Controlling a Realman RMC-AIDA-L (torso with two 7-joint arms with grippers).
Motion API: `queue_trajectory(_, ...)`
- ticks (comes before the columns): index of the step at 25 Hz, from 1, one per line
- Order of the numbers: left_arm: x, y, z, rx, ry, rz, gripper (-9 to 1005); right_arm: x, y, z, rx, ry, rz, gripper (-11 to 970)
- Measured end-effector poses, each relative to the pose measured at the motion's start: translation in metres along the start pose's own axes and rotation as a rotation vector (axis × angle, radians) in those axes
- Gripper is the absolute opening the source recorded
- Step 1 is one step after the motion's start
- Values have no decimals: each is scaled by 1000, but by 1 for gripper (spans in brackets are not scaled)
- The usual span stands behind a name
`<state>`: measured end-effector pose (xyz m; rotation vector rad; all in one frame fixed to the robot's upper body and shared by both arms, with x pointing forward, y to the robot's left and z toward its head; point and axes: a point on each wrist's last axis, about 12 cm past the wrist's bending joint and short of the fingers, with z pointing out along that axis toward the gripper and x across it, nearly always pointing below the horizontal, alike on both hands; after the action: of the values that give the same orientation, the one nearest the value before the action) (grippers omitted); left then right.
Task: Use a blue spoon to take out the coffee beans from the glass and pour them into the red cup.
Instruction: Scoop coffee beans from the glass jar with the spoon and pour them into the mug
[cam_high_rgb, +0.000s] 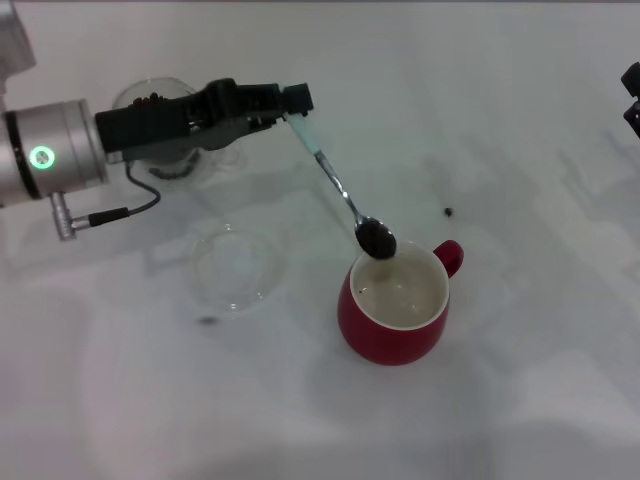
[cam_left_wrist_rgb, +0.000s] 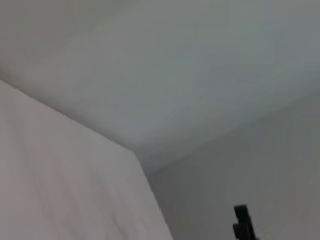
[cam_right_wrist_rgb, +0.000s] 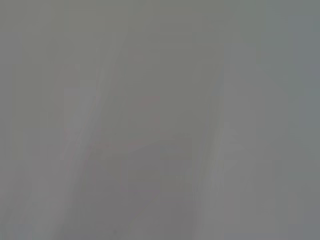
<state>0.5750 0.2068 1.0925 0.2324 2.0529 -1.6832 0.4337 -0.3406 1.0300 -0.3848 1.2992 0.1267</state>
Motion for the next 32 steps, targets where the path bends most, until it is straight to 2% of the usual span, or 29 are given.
queue_trajectory(8, -20, -8, 16, -37, 81, 153, 134, -1, 1, -1, -3, -7, 13, 677)
queue_trajectory(21, -45, -34, 56, -29, 241, 397, 134, 0, 2, -2, -16, 3, 15, 677)
queue_trajectory(27, -51, -44, 71, -31, 305, 461, 135, 1, 2, -2, -9, 8, 15, 677)
queue_trajectory(32, -53, -45, 71, -34, 315, 470, 135, 1, 1, -2, -3, 8, 14, 677)
